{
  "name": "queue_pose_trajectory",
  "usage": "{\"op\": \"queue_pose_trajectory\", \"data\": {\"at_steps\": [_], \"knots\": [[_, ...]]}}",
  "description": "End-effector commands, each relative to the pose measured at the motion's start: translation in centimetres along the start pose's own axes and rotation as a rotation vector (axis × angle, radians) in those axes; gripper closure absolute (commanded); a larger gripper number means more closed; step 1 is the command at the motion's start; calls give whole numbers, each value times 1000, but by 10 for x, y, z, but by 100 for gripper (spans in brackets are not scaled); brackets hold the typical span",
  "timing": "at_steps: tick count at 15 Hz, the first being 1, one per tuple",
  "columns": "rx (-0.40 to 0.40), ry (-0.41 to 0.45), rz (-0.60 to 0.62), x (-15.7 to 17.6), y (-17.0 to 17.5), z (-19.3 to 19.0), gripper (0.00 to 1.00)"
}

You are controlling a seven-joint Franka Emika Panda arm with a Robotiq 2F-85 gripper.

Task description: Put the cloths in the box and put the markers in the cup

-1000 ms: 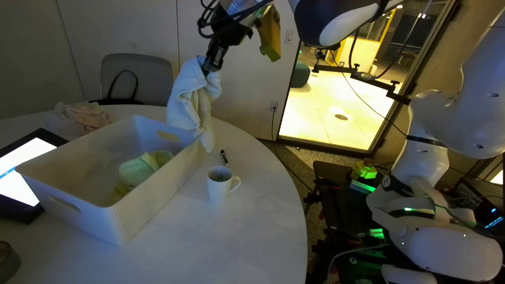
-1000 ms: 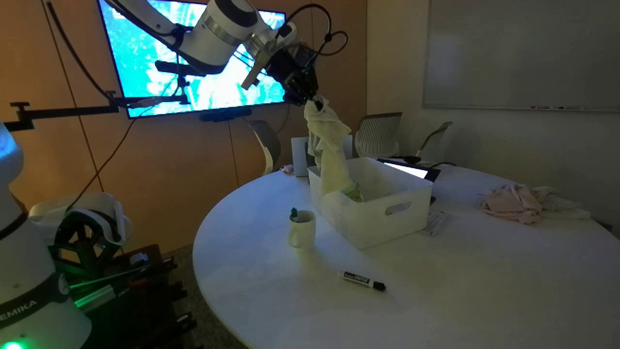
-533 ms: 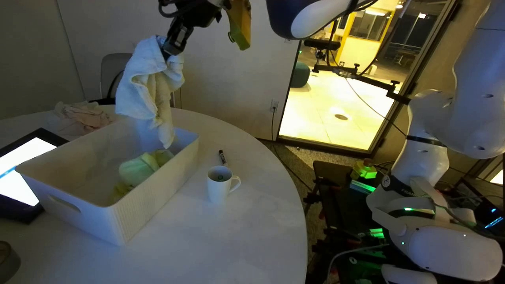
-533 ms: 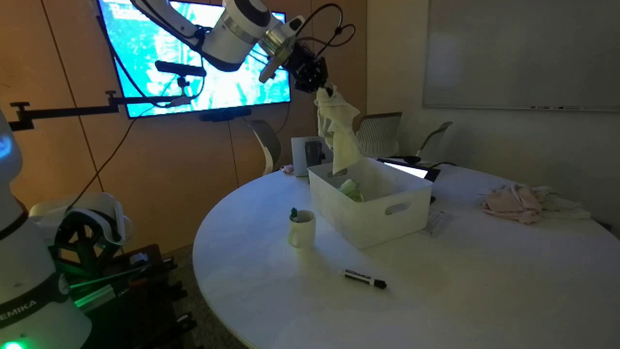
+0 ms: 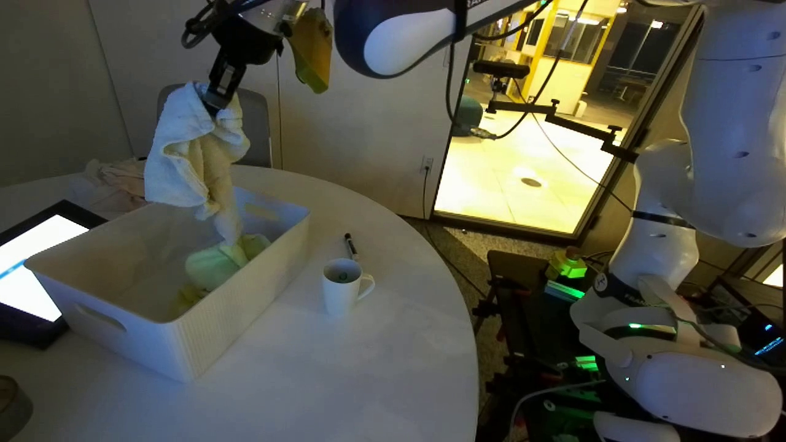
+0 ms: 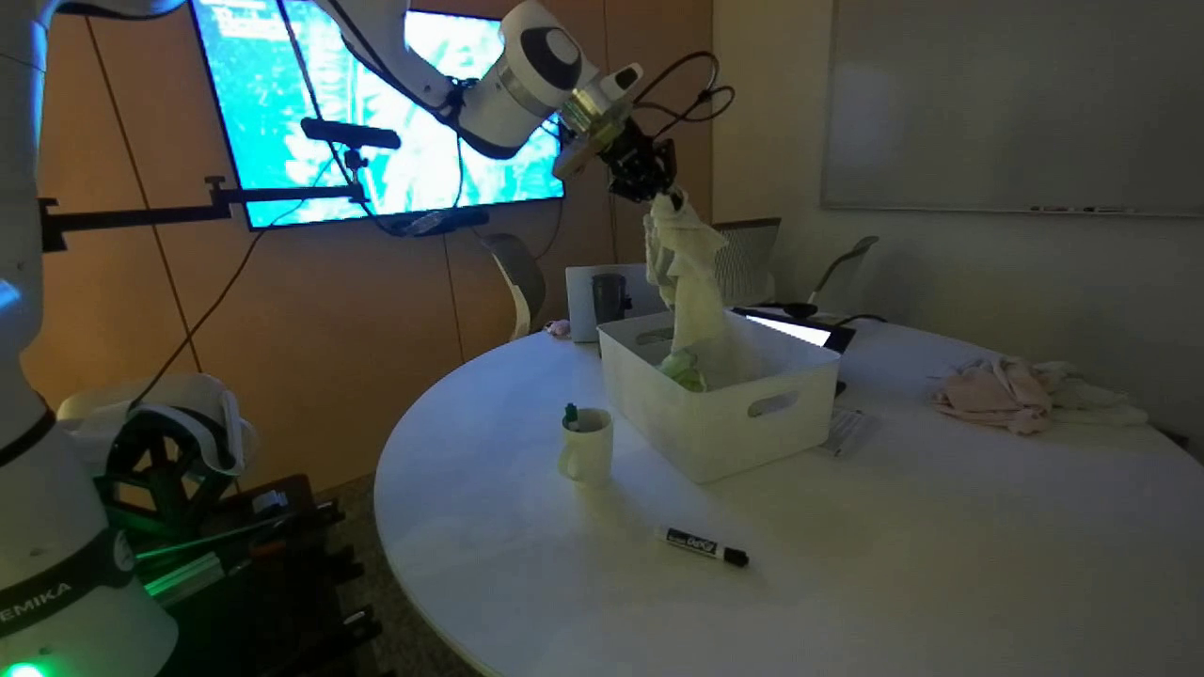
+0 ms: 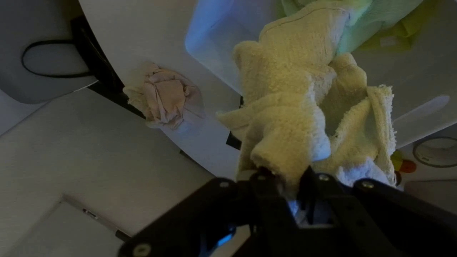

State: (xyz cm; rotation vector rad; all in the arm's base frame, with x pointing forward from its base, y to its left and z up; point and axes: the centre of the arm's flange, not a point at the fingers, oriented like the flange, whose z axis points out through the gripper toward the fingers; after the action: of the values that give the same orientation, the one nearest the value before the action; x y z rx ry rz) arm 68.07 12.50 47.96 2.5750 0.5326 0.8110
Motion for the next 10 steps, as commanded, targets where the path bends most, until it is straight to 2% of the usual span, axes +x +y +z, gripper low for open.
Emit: {"op": "queue_pose_trajectory", "data": {"at_steps": [1, 5, 7, 10], "knots": [[13, -40, 8, 31, 26, 36, 48], [29, -128, 52, 7, 65, 48, 16], [14, -189, 102, -17, 86, 46, 1], [18, -290, 177, -56, 123, 42, 0]]}}
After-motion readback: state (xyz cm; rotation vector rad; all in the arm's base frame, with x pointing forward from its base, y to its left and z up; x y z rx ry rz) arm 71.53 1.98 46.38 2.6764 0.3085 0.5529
